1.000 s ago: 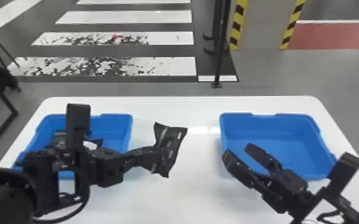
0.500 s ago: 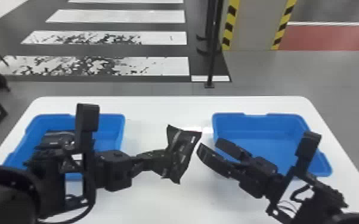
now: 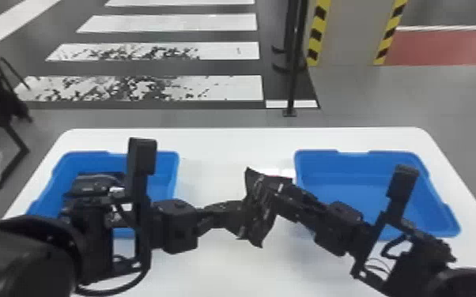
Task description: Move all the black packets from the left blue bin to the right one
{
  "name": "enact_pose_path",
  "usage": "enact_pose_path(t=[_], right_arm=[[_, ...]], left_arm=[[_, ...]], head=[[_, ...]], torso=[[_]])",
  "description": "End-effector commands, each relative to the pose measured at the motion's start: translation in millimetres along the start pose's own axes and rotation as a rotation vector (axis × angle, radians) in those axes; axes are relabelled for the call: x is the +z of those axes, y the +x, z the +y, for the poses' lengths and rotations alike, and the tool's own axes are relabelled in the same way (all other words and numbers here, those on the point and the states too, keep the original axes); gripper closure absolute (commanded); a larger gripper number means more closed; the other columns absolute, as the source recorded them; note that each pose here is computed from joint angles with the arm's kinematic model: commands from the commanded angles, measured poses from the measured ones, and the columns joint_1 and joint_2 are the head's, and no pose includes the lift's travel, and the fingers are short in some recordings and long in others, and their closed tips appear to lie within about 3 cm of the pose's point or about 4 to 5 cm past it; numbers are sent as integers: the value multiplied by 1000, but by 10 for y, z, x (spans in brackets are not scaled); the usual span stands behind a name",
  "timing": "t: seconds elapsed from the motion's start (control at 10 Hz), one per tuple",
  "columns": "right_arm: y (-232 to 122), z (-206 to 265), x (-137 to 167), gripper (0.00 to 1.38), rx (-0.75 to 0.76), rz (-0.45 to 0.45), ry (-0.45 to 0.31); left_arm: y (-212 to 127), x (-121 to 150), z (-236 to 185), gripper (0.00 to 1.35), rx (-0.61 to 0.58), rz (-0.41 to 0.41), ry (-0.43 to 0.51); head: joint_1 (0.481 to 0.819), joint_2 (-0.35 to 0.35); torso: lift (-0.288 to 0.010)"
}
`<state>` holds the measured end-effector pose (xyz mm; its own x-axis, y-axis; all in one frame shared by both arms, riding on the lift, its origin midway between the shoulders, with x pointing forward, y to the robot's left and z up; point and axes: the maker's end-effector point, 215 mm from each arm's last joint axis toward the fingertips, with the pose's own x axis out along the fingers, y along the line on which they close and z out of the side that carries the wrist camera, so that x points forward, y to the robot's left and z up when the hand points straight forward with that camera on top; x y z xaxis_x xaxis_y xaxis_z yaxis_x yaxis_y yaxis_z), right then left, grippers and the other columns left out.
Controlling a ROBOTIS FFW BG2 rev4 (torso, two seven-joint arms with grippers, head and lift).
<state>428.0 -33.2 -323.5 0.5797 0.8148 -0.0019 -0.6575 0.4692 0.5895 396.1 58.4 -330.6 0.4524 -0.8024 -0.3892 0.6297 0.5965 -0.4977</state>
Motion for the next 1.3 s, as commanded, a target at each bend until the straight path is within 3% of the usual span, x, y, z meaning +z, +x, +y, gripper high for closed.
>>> enact_pose_path(t=[0.0,0.3,0.4,0.6,0.7,1.2], right_arm=[[2,-27,58,1225,6,-33,15],[35,85,-57,1280,45,-7,62],[38,73,-47,1280,44,-5,56],[-31,-195,128,1280,-4,-15,23],[-92,-435,266,1280,-47,-28,-6],[-675,-1729,843,1280,-329,-83,-113]], left_arm=[[11,-1,-19,1214,-6,1,0],[-1,87,-8,1204,-7,-40,5],[17,124,-42,1033,-31,-89,-27],[-60,-25,29,243,-24,-105,-93],[-134,-34,86,111,-13,-144,-114],[-824,-70,649,134,156,-281,-164]], head=[[695,35],[695,33],[695,43],[695,41],[695,36],[695,-33]], torso=[[-138],[-138],[-138],[-138],[-138],[-138]])
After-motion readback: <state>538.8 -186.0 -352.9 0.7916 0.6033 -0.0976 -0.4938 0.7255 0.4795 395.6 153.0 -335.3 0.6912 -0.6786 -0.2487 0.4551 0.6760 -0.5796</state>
